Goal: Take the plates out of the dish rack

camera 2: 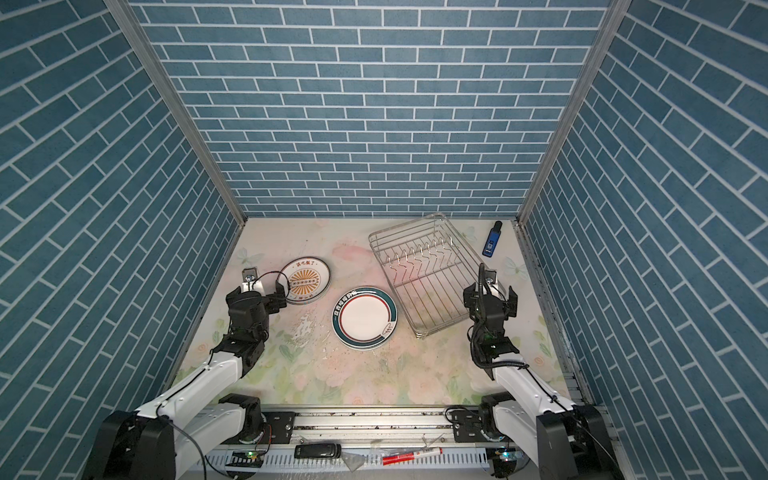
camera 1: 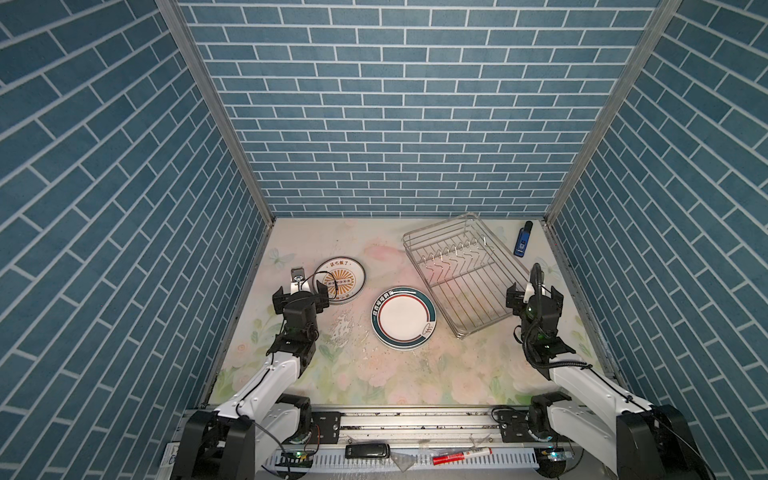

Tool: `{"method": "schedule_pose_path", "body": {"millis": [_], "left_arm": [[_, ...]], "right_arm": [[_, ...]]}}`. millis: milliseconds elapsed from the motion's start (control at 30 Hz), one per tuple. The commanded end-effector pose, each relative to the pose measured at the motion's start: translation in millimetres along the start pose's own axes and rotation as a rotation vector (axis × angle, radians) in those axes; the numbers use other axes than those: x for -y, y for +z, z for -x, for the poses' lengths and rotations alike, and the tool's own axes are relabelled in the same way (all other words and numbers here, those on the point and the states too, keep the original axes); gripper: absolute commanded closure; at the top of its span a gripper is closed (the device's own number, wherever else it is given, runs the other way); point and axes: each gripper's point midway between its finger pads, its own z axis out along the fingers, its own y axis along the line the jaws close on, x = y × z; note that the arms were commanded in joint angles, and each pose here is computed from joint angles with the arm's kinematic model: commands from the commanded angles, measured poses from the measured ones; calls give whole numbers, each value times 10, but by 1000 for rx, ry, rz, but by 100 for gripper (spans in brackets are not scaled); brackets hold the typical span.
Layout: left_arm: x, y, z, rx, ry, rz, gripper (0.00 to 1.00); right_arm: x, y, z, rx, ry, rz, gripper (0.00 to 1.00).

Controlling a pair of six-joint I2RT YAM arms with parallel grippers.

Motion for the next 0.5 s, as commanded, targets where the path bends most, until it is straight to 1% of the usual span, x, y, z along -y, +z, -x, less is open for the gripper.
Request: {"method": "schedule_pose_path", "body": {"millis": [0,100,167,233,267,333,367,467], "left_arm": [[11,11,69,92,-17,-33,1],[5,35,64,116,-11,-48,1],[28,58,74,118,-26,-60,1],[77,105,31,93,-19,-77,1],[83,121,0,85,-15,-78,1],[63,138,-22,96,-18,-64,1],[61,150,-23,102,-25,-61,1],[83,216,-45,94,-6,-59,1]], "right_arm": [[-68,34,-60,12,36,56,1],[-76,90,-126,4,41,67,1],[-20,140,-137,32,55,45,1],[42,202,-138,62,73,28,1],[14,242,-168,52,68,44,1],[-44,292,-144,69,82,82,1],[-38,315,-143,75,102,80,1],[-74,417,-192,69,101,89,1]]}}
